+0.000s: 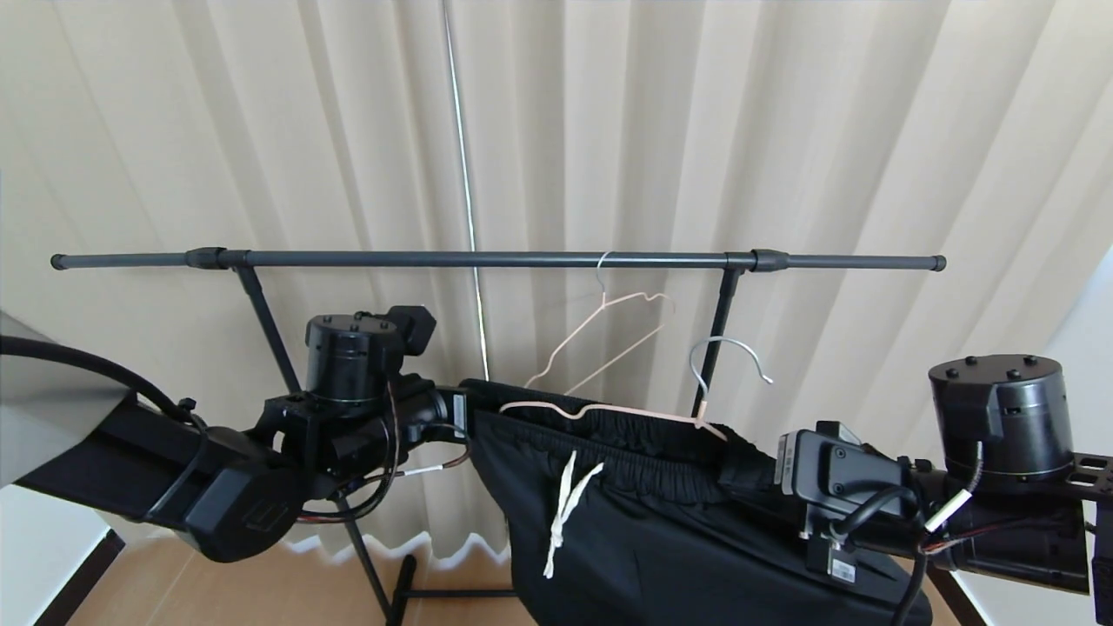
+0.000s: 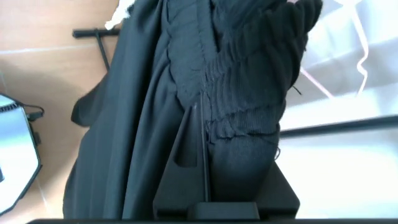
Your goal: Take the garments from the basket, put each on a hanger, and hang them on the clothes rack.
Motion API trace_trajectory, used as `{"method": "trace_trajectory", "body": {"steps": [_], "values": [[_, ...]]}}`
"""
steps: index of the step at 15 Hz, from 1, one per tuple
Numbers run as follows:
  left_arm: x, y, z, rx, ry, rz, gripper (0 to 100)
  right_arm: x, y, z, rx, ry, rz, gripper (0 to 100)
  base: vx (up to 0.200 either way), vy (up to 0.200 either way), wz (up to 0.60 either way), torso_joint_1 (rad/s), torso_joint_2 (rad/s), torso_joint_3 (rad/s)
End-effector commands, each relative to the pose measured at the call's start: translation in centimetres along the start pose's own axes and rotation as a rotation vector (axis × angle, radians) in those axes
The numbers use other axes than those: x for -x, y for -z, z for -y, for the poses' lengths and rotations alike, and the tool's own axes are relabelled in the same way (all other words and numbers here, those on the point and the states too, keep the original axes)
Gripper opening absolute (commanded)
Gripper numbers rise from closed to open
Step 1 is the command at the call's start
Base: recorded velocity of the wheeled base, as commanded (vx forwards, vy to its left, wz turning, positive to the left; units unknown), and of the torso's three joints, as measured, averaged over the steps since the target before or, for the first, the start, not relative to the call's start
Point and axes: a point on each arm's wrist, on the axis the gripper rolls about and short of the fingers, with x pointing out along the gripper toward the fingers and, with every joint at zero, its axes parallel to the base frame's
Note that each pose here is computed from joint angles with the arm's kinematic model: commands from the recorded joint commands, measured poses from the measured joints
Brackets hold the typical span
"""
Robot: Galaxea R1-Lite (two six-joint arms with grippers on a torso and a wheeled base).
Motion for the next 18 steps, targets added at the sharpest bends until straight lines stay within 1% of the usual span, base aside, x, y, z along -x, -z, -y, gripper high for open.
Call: {"method": "trace_trajectory", "body": {"steps": [1,4,6,8,9,10,11,12,13,14,15,16,18], "values": [[1.0,-2.7,0.4,-0.01,-0.011,0.046,0,-1.1,0.5,-0.1,-0.008,-0.023,-0.034,0,0.0,0.0,0.0,0.0,0.0,0.0],[2.4,-4.9,1.0,-0.023,-0.011,0.021,0,-2.1,1.0,-0.3,-0.015,-0.036,-0.072,0,0.0,0.0,0.0,0.0,0.0,0.0],[3.9,-6.0,2.3,-0.04,0.024,0.02,0,-3.0,1.3,-0.2,-0.02,-0.044,-0.098,0,0.0,0.0,0.0,0.0,0.0,0.0],[5.1,-7.7,3.1,-0.046,0.042,0.035,0,-3.9,1.1,0.3,-0.02,-0.031,-0.104,0,0.0,0.0,0.0,0.0,0.0,0.0],[5.4,-8.0,3.3,-0.051,0.045,0.016,0,-4.2,0.9,0.6,-0.019,-0.022,-0.104,0,0.0,0.0,0.0,0.0,0.0,0.0],[6.1,-8.0,3.8,-0.061,0.054,-0.011,0,-4.4,0.6,1.0,-0.018,-0.005,-0.104,0,0.0,0.0,0.0,0.0,0.0,0.0],[6.1,-8.0,3.8,-0.061,0.054,-0.011,0,-4.4,0.6,1.0,-0.018,-0.005,-0.104,0,0.0,0.0,0.0,0.0,0.0,0.0],[8.3,-8.0,5.5,-0.096,0.087,-0.058,0,-4.8,0.2,1.7,-0.037,0.034,-0.111,0,0.0,0.0,0.0,0.0,0.0,0.0],[8.8,-7.4,6.3,-0.117,0.108,-0.103,0,-5.1,-0.1,1.8,-0.082,0.039,-0.101,0,0.0,0.0,0.0,0.0,0.0,0.0],[9.0,-7.0,6.8,-0.129,0.12,-0.134,0,-5.3,-0.6,1.8,-0.112,0.046,-0.082,0,0.0,0.0,0.0,0.0,0.0,0.0],[9.1,-6.6,7.1,-0.139,0.126,-0.162,0,-5.6,-1.2,1.6,-0.137,0.048,-0.056,0,0.0,0.0,0.0,0.0,0.0,0.0],[9.2,-5.9,7.6,-0.148,0.138,-0.199,0,-6.4,-1.8,1.8,-0.18,0.076,-0.015,0,0.0,0.0,0.0,0.0,0.0,0.0],[9.3,-5.3,8.5,-0.117,0.156,-0.223,0,-7.0,-2.0,1.7,-0.176,0.093,0.017,0,0.0,0.0,0.0,0.0,0.0,0.0]]}}
